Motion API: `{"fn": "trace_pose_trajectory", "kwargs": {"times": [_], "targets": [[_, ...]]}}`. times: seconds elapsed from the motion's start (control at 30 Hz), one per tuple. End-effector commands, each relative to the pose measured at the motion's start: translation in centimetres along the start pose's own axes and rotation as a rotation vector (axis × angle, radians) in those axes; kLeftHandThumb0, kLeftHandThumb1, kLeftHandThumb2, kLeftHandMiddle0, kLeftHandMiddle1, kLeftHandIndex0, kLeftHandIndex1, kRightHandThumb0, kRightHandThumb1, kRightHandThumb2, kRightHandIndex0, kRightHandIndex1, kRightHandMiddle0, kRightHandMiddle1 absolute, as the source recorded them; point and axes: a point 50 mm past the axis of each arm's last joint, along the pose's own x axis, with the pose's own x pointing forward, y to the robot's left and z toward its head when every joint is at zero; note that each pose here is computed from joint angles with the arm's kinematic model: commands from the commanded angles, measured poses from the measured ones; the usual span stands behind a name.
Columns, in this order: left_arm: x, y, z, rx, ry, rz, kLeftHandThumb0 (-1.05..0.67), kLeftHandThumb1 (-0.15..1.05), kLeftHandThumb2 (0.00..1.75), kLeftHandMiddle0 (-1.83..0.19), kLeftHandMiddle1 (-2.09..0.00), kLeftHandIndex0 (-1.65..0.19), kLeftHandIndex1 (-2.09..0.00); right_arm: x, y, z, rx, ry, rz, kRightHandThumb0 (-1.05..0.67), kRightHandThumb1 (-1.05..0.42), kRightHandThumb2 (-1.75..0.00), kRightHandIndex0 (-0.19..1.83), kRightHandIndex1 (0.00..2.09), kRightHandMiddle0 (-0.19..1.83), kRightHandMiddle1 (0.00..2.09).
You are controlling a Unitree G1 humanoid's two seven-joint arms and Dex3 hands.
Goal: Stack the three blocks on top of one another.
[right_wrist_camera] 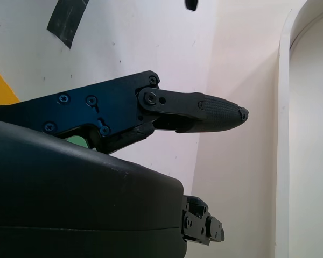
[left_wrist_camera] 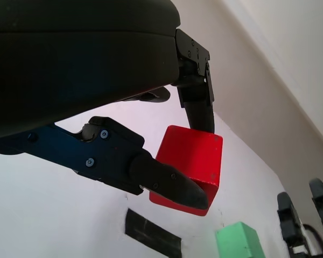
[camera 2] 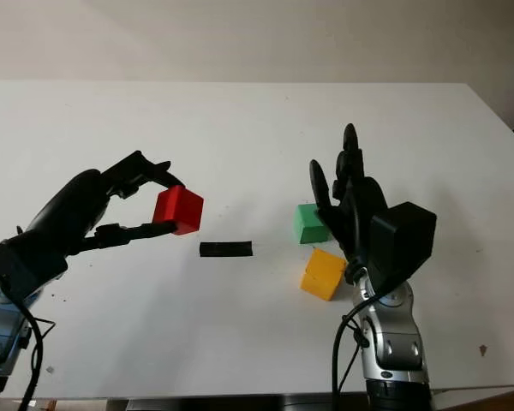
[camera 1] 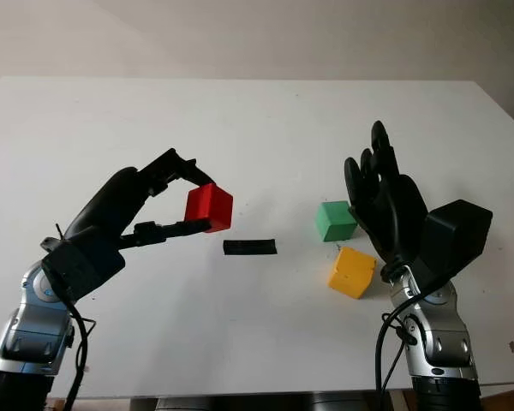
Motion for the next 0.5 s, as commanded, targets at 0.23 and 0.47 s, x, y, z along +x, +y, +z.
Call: {"fn": "trace_pose_trajectory", "kwargs": {"times": [0.23,0.47], "targets": [[1.2,-3.9,-1.0,-0.034,0.035,-0.035,-0.47,1.05,0.06,-0.28,-0.05,-0.26,-1.47,-0.1,-0.3,0.2,-0.017,-0.003,-0.001,-0.64,-1.05,-0.49,-0.19,0.02,-0.16,0.05],[1.9,-6.3,-1.5,-0.014,0.040,-0.084,-0.49,1.05,0.08,-0.24,-0.03,-0.20,-1.56,-0.3,-0.3,0.3,-0.011,-0.007,0.000,-0.64,-1.05,-0.48,-0.19,0.03,-0.15,0.06]]}}
